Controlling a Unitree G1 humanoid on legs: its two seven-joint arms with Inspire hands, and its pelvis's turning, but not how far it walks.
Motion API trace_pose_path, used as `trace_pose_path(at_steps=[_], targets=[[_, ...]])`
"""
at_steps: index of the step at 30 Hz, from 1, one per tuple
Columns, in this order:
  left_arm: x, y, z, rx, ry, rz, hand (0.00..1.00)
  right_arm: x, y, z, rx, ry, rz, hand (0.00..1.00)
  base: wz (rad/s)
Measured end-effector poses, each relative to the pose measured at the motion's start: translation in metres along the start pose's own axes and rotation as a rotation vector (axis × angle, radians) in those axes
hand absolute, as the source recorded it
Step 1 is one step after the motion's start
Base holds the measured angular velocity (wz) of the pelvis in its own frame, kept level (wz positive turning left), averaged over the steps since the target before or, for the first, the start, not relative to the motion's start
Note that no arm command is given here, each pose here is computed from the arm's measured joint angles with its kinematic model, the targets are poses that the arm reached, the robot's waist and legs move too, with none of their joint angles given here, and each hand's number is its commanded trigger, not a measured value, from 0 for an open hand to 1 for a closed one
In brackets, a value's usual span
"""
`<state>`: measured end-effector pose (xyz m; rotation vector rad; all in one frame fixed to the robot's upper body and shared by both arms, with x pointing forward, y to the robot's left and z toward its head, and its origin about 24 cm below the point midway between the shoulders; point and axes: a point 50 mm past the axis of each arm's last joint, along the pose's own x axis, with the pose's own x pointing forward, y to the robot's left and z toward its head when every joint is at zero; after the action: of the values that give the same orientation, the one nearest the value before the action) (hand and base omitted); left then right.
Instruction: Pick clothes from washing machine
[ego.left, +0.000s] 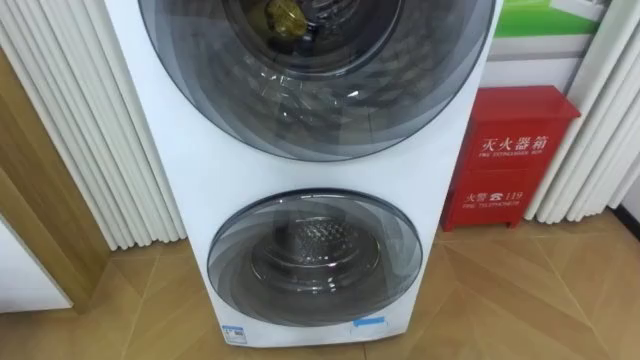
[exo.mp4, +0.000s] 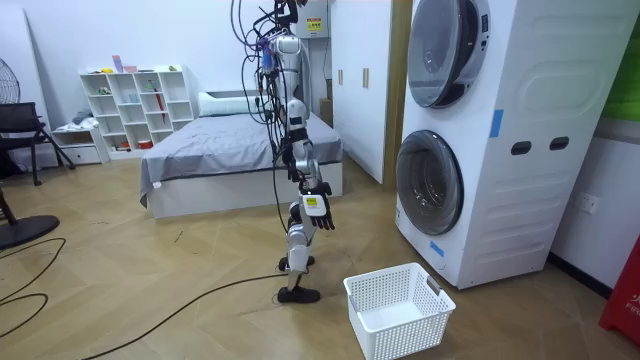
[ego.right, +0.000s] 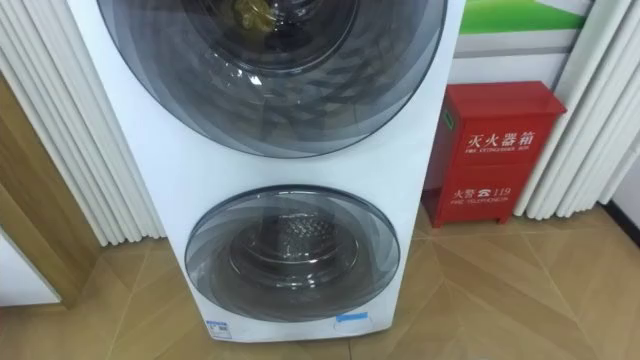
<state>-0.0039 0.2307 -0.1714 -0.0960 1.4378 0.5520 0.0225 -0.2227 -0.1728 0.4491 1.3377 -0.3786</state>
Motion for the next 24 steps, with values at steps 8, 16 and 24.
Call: trace_pose_path(at_steps=[8, 16, 24], targets=[[0.000, -0.002, 0.006, -0.005, -0.033, -0.007, 0.00, 0.000, 0.004, 0.004, -0.043, -0.018, 0.017, 0.00, 0.00], [-0.001, -0.004, 0.012, -0.005, -0.061, -0.022, 0.00, 0.001, 0.007, 0.009, -0.094, -0.031, 0.028, 0.00, 0.00], [-0.001, -0.005, 0.018, -0.004, -0.092, -0.027, 0.00, -0.003, 0.027, 0.049, -0.134, -0.179, 0.084, 0.00, 0.00]])
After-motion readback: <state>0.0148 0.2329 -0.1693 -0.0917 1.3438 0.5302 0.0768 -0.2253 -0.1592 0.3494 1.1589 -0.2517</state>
